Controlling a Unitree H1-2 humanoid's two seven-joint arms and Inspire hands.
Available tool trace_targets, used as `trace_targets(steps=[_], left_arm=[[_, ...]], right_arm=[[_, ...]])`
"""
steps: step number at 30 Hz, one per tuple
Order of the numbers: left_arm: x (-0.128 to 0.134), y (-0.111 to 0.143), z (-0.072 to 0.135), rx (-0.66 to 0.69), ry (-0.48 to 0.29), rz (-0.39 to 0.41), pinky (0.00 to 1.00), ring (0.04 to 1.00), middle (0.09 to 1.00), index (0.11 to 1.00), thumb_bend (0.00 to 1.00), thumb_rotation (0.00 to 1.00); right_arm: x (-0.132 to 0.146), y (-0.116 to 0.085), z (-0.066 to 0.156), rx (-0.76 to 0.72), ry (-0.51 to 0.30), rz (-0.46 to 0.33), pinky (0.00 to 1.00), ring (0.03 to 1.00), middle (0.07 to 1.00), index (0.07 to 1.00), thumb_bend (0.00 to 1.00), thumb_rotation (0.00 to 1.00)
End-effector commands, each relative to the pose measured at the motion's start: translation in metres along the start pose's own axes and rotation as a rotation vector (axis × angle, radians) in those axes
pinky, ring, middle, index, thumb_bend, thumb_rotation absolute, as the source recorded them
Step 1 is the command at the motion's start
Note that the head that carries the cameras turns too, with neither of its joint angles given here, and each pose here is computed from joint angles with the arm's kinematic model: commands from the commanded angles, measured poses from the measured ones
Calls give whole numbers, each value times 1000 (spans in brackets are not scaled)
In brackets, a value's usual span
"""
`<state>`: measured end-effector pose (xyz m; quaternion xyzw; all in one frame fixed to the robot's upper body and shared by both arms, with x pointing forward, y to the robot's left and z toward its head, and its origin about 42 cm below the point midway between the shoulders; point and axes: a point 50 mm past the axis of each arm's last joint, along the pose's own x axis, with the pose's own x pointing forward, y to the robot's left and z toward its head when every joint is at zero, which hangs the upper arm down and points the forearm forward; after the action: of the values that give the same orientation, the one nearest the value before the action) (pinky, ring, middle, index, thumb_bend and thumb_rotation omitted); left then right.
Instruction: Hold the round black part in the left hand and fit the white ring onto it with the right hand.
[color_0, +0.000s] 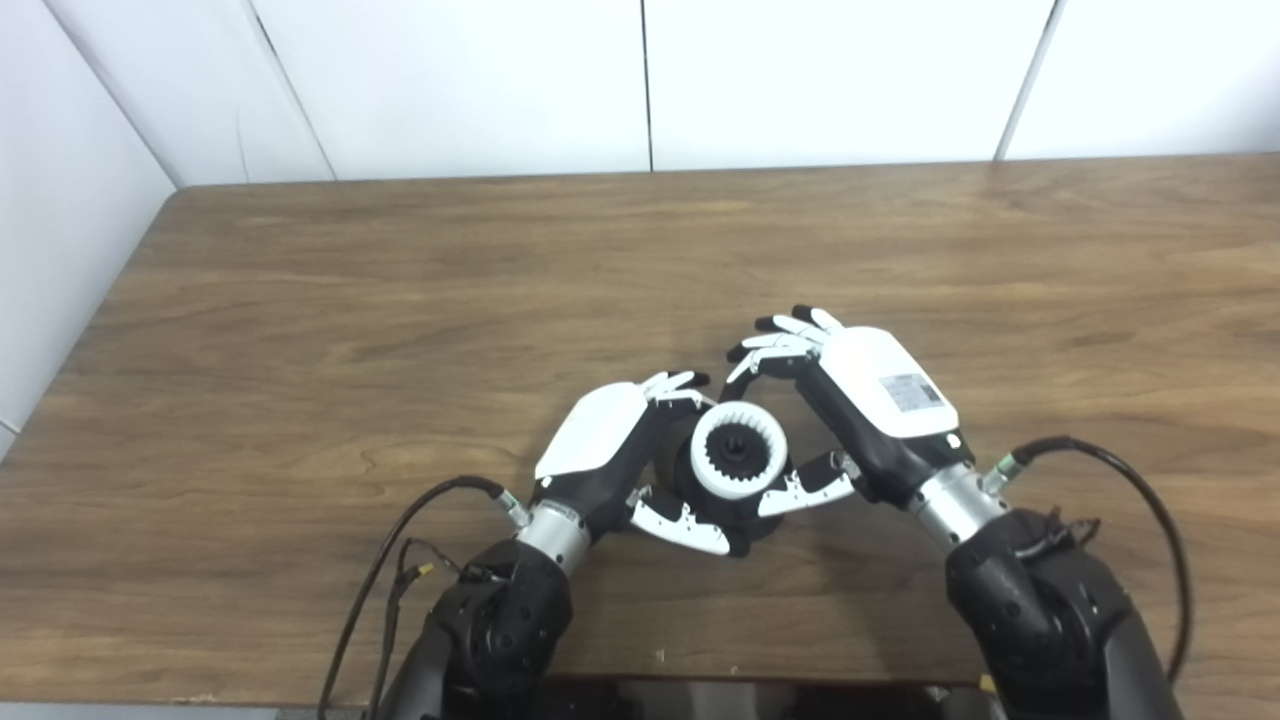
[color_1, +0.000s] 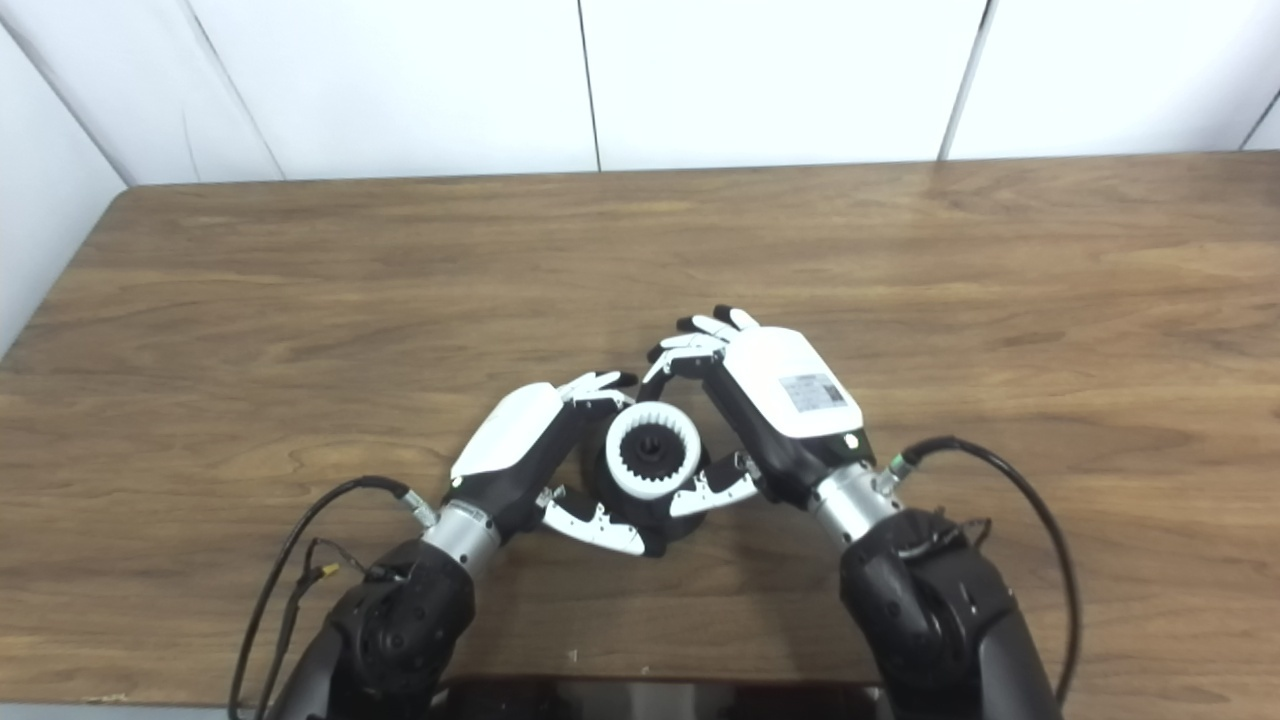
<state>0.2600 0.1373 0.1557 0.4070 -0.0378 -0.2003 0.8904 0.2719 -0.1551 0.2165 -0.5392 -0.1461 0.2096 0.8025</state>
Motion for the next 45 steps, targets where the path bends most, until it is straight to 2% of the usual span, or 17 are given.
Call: trace_targets(steps=[1, 7, 12, 18, 23, 28, 37, 39, 45], left_arm=[[2, 7, 7, -7, -31, 23, 932, 957, 923, 636, 883, 291], [2, 7, 6, -10, -34, 26, 927, 955, 921, 634, 886, 285], [2, 8, 6, -4, -28, 24, 925, 957, 925, 638, 885, 303], [3, 8, 5, -4, -22, 26, 923, 954, 922, 636, 890, 282], [2, 9, 6, 1, -23, 27, 922, 952, 921, 635, 889, 290], [2, 8, 5, 1, -21, 25, 930, 956, 922, 635, 887, 287], [2, 7, 2, -2, -23, 31, 910, 950, 918, 634, 888, 289], [2, 7, 1, 0, -25, 34, 904, 947, 916, 634, 890, 290], [3, 8, -1, 0, -31, 46, 889, 937, 909, 632, 897, 294]], right_arm=[[-1, -8, -1, -33, 14, 24, 912, 945, 922, 862, 984, 568], [-3, -9, -3, -19, 16, 59, 925, 965, 952, 898, 1000, 623], [-3, -9, -3, -26, 13, 84, 925, 972, 965, 912, 1000, 604], [-3, -9, -6, -26, 13, 111, 945, 990, 987, 970, 1000, 622], [-7, -13, -10, 4, 13, 119, 965, 998, 996, 1000, 1000, 584], [-14, -11, -22, 79, 28, 97, 964, 993, 988, 1000, 1000, 598], [-37, 14, -48, 246, 74, 39, 947, 979, 991, 1000, 1000, 627], [-41, 18, -51, 281, 72, 27, 880, 969, 991, 1000, 1000, 623], [-48, 30, -57, 362, 51, -12, 802, 945, 989, 1000, 1000, 647]])
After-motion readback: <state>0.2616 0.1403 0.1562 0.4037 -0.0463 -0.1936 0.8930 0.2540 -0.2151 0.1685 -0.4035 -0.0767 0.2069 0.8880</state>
